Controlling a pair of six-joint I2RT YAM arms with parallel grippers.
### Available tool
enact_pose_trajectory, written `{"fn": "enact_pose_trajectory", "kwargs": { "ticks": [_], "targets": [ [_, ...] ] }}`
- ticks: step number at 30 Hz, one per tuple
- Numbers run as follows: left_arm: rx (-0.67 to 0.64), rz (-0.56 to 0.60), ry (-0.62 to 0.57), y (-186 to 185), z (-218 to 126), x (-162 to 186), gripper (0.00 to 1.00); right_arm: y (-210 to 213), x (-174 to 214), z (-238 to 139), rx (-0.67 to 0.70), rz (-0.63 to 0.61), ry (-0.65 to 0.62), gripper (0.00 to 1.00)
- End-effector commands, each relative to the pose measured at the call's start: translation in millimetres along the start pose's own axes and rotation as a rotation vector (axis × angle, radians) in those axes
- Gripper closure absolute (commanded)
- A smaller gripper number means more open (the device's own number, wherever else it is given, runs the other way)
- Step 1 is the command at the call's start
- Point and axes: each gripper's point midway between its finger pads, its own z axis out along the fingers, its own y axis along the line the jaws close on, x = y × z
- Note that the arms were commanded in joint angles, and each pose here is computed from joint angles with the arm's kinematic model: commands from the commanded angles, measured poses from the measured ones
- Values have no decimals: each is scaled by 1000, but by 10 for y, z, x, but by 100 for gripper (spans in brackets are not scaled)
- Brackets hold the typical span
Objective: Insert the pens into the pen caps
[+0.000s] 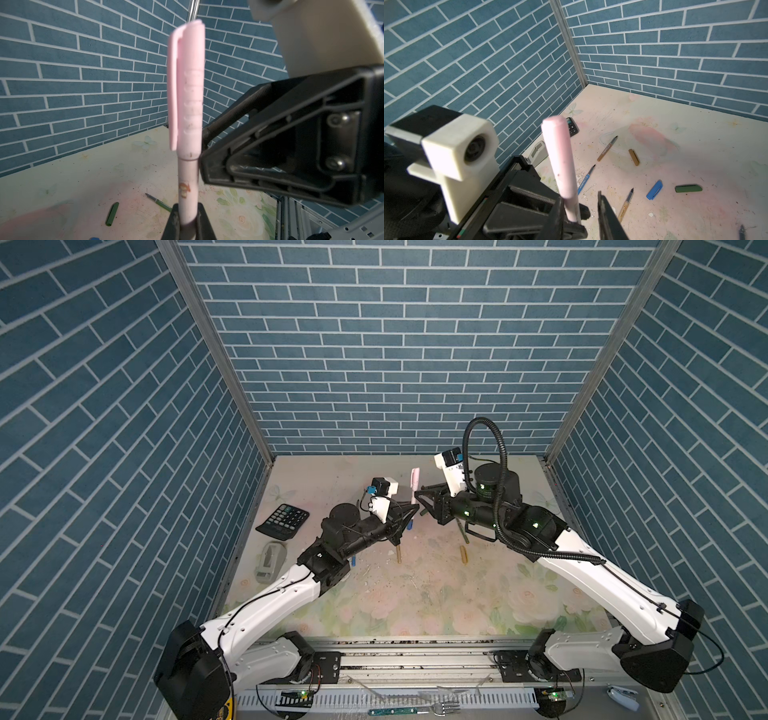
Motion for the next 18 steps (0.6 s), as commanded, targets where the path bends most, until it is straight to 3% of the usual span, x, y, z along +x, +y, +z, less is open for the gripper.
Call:
{"fn": "enact_pose_trajectory", "kwargs": {
  "ticks": [1, 5, 8, 12, 13, 17, 18],
  "targets": [
    [9, 5, -43, -30, -45, -96, 100, 77, -10, 94, -42, 22, -9, 72],
    [14, -6, -40, -27, -25, -74, 100, 74, 14, 153, -44, 32, 3, 76],
    [17, -18, -43, -28, -18, -75, 100, 81, 33, 168, -51, 33, 10, 90],
    [26, -25, -47, -39, -13, -75, 100, 109, 28, 159, -62, 32, 10, 96],
    [28, -30, -46, -43, -10, -76, 92, 112, 9, 151, -59, 31, 4, 97],
    [-23, -52, -50, 43, -34, -64, 32, 29, -65, 115, -2, 12, -15, 98],
    [-49, -62, -55, 85, -46, -72, 26, 8, -100, 95, 18, -2, -22, 98]
  ]
}}
